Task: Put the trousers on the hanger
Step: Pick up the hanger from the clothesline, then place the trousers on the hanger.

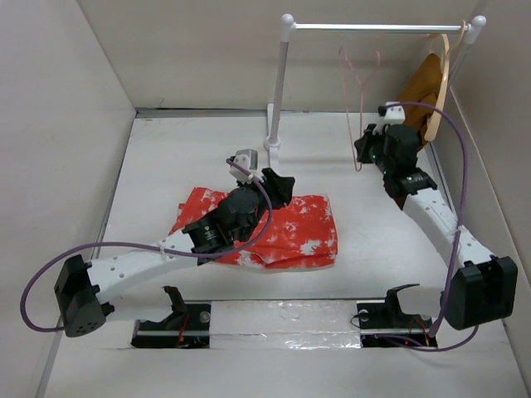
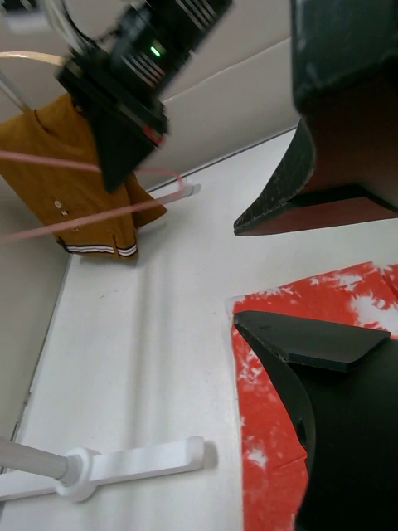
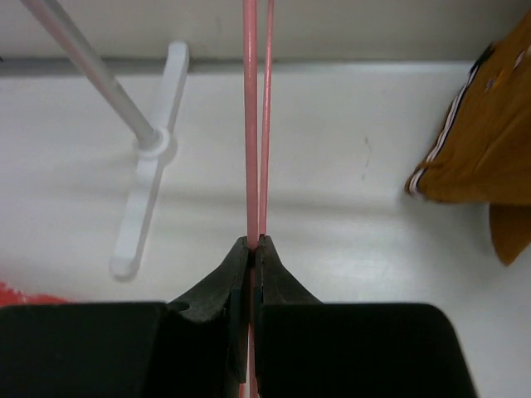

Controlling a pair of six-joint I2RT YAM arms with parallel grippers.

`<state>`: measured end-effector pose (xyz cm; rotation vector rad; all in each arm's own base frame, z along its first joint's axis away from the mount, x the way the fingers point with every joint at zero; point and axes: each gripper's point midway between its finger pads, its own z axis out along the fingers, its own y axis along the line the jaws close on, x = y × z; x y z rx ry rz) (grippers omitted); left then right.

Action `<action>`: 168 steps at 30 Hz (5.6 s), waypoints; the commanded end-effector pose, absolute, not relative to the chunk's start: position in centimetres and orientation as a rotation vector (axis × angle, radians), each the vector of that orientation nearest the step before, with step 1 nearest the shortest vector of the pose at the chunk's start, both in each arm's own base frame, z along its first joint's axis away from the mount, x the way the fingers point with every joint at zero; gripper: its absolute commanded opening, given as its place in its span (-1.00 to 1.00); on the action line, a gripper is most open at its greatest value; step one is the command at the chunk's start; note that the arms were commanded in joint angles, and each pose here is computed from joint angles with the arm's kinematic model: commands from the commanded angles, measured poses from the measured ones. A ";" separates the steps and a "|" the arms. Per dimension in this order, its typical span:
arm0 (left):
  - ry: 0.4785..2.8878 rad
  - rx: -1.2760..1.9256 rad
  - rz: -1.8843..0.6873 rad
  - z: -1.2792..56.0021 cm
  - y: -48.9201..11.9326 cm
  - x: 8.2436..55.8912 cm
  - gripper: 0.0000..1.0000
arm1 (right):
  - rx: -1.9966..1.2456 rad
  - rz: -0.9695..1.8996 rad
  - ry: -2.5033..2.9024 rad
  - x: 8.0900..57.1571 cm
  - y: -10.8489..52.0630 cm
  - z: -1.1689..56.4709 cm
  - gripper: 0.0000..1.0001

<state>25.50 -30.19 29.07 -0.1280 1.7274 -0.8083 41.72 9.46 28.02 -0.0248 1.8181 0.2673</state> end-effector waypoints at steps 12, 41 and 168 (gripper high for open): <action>1.683 0.135 -0.612 35.3 -40.2 34.3 -0.20 | -0.001 0.319 1.932 34.8 12.7 19.4 -1.00; 1.769 0.168 -0.514 27.7 -46.6 41.0 -0.42 | -0.123 0.423 1.987 29.1 14.1 16.5 -1.00; 1.725 -0.137 -0.357 15.4 -28.2 27.7 -1.00 | 0.168 0.608 1.978 30.8 5.6 12.8 -1.00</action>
